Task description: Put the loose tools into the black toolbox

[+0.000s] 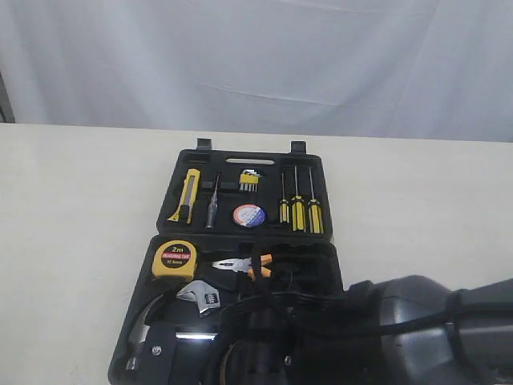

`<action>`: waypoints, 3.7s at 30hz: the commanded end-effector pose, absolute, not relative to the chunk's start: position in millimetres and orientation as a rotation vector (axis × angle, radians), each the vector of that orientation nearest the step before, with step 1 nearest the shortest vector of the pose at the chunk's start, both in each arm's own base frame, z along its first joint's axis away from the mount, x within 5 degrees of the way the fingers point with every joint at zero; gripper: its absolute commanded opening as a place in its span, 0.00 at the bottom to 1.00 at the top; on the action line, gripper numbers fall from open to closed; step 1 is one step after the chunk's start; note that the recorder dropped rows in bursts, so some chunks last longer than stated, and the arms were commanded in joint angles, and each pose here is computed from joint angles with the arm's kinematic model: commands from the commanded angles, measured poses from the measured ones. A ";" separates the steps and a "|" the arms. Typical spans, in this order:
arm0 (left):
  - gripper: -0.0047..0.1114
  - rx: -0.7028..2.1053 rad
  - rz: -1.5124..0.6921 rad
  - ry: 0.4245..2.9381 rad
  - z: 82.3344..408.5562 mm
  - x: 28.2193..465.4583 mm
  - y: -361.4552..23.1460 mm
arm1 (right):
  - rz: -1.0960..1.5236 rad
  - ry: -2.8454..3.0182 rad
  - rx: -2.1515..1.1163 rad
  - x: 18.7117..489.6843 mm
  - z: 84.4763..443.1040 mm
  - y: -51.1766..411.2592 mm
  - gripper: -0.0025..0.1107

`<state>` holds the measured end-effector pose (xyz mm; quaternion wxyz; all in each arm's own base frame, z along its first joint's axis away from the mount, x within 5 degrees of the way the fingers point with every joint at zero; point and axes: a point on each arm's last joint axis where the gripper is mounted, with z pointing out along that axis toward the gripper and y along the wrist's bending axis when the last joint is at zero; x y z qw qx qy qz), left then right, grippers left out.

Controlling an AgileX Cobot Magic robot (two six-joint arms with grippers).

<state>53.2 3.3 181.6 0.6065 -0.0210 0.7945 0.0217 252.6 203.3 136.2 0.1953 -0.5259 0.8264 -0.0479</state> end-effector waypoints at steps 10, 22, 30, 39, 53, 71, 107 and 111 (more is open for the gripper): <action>0.04 -0.046 0.046 1.826 182.3 53.4 3.1 | -0.256 2.330 -1.387 267.7 135.4 188.0 0.25; 0.04 -0.046 0.046 1.826 182.3 53.4 3.1 | -0.278 2.322 -1.455 270.4 118.8 189.9 0.31; 0.04 -0.046 0.046 1.826 182.3 53.4 3.1 | -0.289 2.321 -1.447 271.1 119.1 189.3 0.01; 0.04 -0.046 0.046 1.826 182.3 53.4 3.1 | -0.348 2.222 -1.415 224.2 181.6 221.5 0.02; 0.04 -0.046 0.046 1.826 182.3 53.4 3.1 | -0.408 2.165 -0.819 267.9 336.3 173.2 0.02; 0.04 -0.046 0.046 1.826 182.3 53.4 3.1 | -0.364 2.531 -0.682 346.6 174.4 126.6 0.38; 0.04 -0.046 0.046 1.826 182.3 53.4 3.1 | -0.060 1.748 -0.099 125.2 413.9 17.7 0.02; 0.04 -0.046 0.046 1.826 182.3 53.4 3.1 | -0.057 1.749 -0.054 112.2 377.3 9.7 0.02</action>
